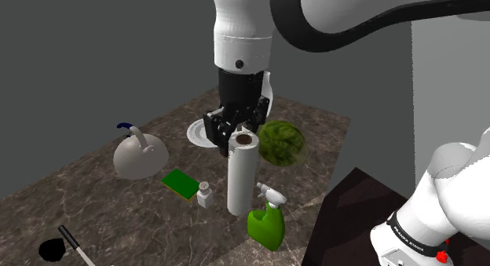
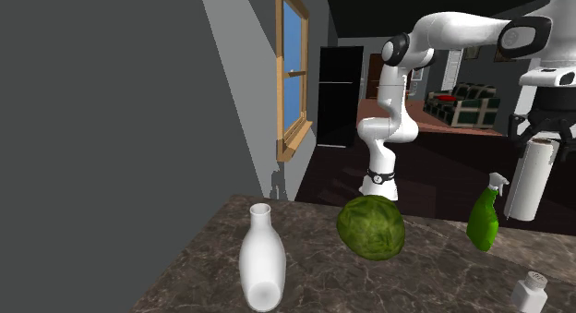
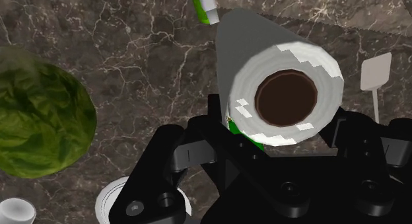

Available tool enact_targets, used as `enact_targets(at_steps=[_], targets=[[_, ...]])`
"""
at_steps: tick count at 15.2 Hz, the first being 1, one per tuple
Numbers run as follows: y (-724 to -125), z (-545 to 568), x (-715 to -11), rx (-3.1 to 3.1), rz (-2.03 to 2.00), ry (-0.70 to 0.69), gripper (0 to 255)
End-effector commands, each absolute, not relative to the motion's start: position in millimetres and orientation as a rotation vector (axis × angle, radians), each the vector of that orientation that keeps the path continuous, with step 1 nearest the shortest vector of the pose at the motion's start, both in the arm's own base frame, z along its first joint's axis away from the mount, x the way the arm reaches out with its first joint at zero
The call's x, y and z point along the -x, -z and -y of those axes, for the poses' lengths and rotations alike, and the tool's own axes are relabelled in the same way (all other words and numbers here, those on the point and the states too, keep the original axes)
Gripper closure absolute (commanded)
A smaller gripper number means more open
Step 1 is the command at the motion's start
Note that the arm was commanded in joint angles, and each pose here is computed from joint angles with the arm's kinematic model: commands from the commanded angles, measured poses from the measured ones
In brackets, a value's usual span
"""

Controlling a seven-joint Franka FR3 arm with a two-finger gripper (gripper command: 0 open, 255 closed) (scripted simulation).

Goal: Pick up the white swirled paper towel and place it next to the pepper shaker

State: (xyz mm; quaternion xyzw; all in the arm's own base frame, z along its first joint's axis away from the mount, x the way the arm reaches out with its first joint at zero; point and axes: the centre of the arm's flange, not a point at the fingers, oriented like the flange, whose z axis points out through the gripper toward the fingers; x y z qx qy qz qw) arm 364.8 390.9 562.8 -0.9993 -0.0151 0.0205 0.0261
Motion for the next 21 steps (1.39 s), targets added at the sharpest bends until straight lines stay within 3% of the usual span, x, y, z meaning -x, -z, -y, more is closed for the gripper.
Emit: enact_targets(at_steps=[1, 21], targets=[[-552, -390, -364, 3.088, 0.047, -0.063, 255], [-447, -390, -364, 3.088, 0.047, -0.063, 255]])
